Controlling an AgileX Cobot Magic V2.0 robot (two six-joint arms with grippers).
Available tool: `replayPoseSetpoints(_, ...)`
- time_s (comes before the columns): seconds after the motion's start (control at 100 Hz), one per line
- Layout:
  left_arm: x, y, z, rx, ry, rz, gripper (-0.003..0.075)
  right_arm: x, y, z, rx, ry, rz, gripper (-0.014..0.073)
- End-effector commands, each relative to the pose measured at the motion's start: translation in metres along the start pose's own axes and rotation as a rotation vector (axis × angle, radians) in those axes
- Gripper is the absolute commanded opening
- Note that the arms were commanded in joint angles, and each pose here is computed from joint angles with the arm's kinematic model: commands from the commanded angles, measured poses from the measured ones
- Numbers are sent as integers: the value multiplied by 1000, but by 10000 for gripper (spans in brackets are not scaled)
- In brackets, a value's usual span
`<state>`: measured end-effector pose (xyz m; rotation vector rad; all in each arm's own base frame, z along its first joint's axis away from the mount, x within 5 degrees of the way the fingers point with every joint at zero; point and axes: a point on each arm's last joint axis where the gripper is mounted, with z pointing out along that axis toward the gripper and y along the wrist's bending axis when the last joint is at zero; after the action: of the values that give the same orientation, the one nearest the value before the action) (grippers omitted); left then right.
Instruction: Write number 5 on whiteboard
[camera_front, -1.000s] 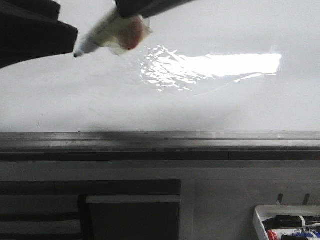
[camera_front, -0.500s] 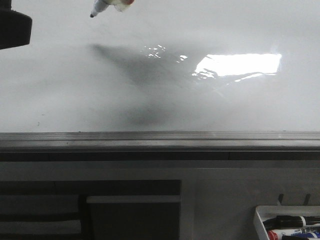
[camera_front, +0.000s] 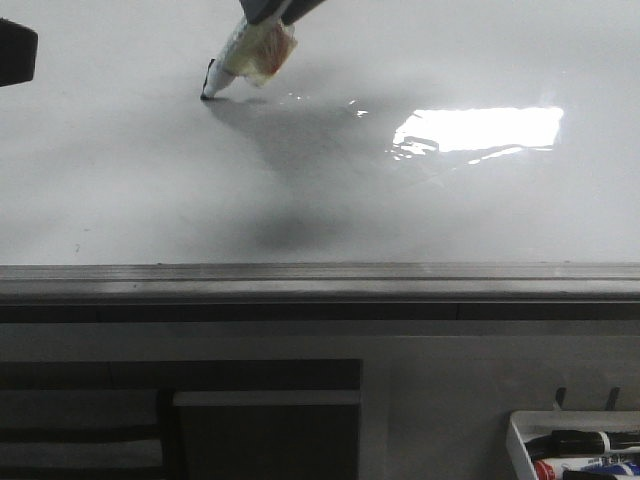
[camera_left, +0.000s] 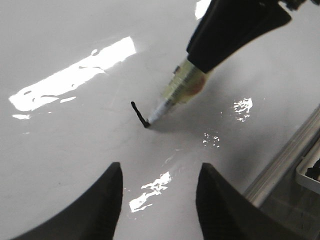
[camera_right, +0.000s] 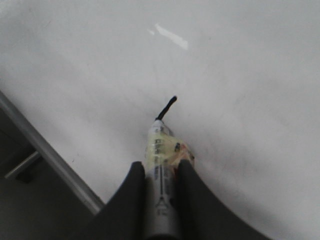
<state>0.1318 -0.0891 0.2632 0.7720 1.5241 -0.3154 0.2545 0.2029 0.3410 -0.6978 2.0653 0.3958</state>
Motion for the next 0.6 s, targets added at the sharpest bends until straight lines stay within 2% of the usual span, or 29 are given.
replayPoseSetpoints(0.0, -16, 3, -1, -4, -105, -30, 318, 1, -1, -6, 2, -32, -6, -61)
replayPoseSetpoints(0.22, -16, 3, -1, -6, -104, -30, 318, 4, -3, -15, 8, -52, -7, -61)
replayPoseSetpoints(0.39, -16, 3, -1, -6, -104, -30, 318, 10, -4, -31, 16, 22, -18, -61)
replayPoseSetpoints(0.48, -16, 3, -1, -6, -104, -30, 318, 15, 4, -25, -19, 50, 9, -61)
replayPoseSetpoints(0.59, -16, 3, -1, -6, -104, -30, 318, 18, 23, -7, -69, 39, -23, -61)
